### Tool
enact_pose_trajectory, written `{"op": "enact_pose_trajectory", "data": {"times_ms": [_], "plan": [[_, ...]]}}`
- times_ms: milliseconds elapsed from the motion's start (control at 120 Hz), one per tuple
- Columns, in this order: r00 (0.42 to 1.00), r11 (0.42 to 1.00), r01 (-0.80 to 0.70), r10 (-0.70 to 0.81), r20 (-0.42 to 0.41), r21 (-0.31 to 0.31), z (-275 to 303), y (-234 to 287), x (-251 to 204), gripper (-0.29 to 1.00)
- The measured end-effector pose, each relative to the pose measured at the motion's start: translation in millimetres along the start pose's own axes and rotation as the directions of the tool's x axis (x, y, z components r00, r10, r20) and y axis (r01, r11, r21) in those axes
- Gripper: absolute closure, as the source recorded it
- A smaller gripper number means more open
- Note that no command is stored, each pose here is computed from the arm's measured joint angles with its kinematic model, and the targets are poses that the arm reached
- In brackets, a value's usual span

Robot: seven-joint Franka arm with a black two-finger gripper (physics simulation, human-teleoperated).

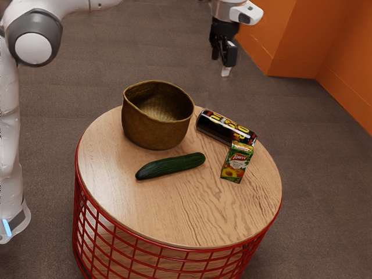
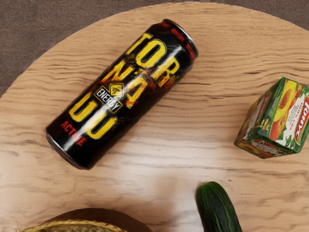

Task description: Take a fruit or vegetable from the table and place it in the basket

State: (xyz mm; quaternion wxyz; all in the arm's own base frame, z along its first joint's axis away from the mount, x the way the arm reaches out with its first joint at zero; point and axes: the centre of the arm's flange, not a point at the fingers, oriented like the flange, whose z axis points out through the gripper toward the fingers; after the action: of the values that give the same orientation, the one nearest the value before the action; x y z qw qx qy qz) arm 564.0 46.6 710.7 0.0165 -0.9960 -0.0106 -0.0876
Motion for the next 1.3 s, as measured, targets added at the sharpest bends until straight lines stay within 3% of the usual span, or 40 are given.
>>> {"op": "enact_pose_trajectory", "data": {"times_ms": [142, 258, 400, 617, 767, 833, 933, 1067, 1300], "plan": [[0.982, 0.98, 0.191, -0.191, -0.005, 0.051, -7, -138, -25, 0.0], [0.979, 0.977, 0.205, -0.205, -0.003, 0.061, -9, -164, -35, 0.0], [0.987, 0.993, 0.094, -0.084, -0.136, 0.069, -98, -100, -38, 0.0], [0.974, 0.975, -0.221, 0.22, 0.056, 0.012, -4, 85, 12, 0.0], [0.975, 0.978, -0.208, 0.206, 0.086, 0.013, 7, 86, 13, 0.0], [0.969, 0.977, -0.213, 0.214, 0.123, -0.02, 26, 97, 14, 0.0], [0.948, 0.975, -0.197, 0.217, 0.231, -0.106, 99, 127, 22, 0.0], [0.913, 0.978, -0.165, 0.202, 0.354, -0.131, 185, 166, 1, 0.0], [0.926, 0.992, -0.055, 0.093, 0.366, -0.113, 231, 168, -14, 0.0]]}}
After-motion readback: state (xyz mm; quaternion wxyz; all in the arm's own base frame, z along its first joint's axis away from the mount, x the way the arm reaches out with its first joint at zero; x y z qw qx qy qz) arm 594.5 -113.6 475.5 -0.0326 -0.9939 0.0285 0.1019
